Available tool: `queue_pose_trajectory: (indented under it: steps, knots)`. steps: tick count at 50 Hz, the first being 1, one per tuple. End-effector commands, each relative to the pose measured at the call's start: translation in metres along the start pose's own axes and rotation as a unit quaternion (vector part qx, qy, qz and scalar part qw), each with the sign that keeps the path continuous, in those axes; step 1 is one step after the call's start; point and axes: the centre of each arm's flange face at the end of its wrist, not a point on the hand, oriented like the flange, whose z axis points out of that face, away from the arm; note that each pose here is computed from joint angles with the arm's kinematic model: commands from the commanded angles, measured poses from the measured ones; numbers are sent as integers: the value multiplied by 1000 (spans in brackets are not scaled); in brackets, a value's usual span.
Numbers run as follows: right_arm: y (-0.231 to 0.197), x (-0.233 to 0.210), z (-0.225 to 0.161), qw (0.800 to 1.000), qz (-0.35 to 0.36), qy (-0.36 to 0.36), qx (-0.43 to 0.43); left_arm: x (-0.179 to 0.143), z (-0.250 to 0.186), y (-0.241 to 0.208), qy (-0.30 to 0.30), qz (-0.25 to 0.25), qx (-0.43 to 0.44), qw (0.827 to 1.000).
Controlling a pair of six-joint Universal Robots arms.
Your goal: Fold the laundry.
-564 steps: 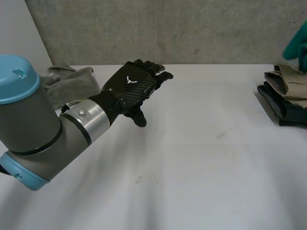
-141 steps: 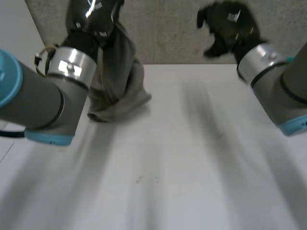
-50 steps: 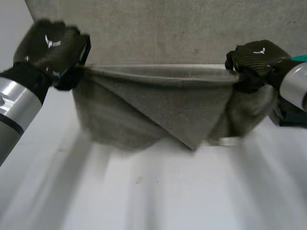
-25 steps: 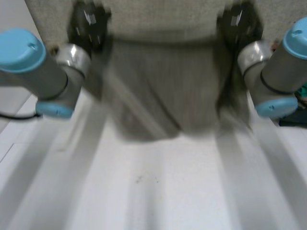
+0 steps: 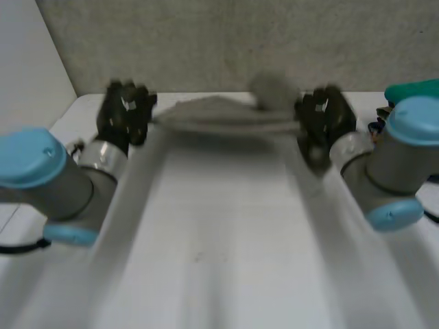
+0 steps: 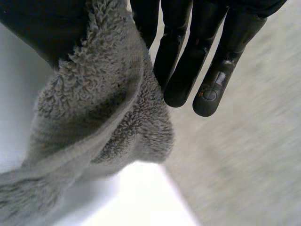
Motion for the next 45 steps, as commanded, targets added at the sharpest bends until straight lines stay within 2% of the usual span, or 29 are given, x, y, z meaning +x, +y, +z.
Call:
queue_pose_trajectory:
  steps: [1,6,10,11,14,15,19,25,32,40,45]
  knots:
    - [41,-28,-14,995,31,-51,-83,32,-32,25,61,-12,-73,995]
    - [47,-23,-22,987,93,-54,-120,34,-40,18,73,-14,-81,994]
    - [50,5,-28,972,180,-19,-147,28,-44,9,69,-15,-77,995]
    - [48,19,-32,964,217,-2,-151,26,-45,7,68,-15,-77,995]
    - [49,35,-38,949,269,22,-160,25,-47,5,66,-15,-75,995]
    - [55,45,-42,938,298,38,-170,23,-48,3,65,-17,-74,995]
    - [73,51,-54,914,341,50,-213,21,-50,3,63,-16,-76,995]
    - [84,46,-66,900,360,25,-246,22,-52,5,65,-17,-80,995]
    - [95,27,-68,879,393,-39,-266,23,-52,5,65,-28,-82,994]
    - [97,21,-74,877,393,-48,-274,22,-51,5,65,-32,-81,994]
    - [92,18,-73,885,383,-52,-259,20,-50,5,62,-32,-80,994]
